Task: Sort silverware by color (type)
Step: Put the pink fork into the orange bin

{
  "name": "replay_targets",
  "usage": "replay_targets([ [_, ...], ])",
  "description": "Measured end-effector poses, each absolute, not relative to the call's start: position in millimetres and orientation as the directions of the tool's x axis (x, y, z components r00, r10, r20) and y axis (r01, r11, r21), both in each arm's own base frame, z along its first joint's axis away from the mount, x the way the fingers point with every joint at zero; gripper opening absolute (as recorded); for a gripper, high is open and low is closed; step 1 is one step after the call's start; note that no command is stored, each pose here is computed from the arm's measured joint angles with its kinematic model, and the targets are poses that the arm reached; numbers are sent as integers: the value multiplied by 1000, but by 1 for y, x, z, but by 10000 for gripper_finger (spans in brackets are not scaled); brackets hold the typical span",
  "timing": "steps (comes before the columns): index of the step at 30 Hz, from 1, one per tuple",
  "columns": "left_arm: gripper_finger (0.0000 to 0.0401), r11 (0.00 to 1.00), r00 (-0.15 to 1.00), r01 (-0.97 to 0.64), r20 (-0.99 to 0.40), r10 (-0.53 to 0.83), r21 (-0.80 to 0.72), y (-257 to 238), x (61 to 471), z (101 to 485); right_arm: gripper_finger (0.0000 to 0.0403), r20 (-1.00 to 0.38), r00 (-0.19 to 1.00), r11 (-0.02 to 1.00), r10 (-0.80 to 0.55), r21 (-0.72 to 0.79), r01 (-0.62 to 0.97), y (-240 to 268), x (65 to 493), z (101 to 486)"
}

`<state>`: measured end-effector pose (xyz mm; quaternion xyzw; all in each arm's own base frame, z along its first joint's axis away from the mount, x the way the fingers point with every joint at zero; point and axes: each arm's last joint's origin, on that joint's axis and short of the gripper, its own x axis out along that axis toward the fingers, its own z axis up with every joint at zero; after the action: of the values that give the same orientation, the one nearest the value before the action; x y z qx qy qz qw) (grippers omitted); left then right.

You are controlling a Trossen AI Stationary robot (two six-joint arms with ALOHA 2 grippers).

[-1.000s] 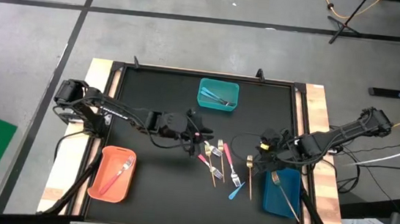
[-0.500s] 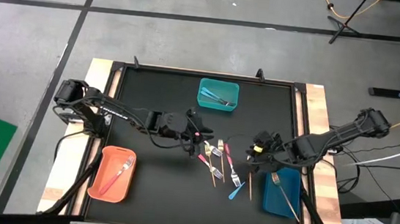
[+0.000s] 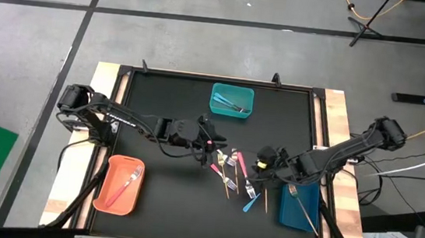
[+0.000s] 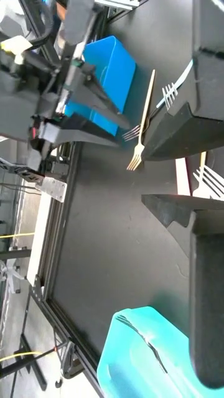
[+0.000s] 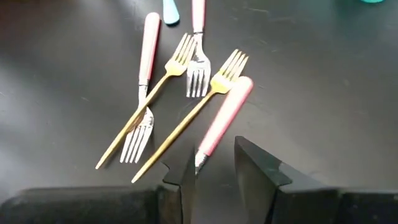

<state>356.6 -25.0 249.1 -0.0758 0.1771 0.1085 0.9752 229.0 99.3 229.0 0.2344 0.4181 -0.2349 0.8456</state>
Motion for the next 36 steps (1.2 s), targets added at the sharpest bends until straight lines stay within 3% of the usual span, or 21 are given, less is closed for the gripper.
replay_targets([
  [12,91,967,913,-231,-367,176,-112,-25,355,251,99,-863,465,790,-198,140,597,110,248,195],
  [25,91,971,864,-222,-478,156,-85,-25,348,243,99,-910,363,782,-200,75,619,115,257,164],
  [36,91,971,850,-226,-502,156,-81,-25,344,243,99,-909,382,782,-164,116,612,118,261,162],
])
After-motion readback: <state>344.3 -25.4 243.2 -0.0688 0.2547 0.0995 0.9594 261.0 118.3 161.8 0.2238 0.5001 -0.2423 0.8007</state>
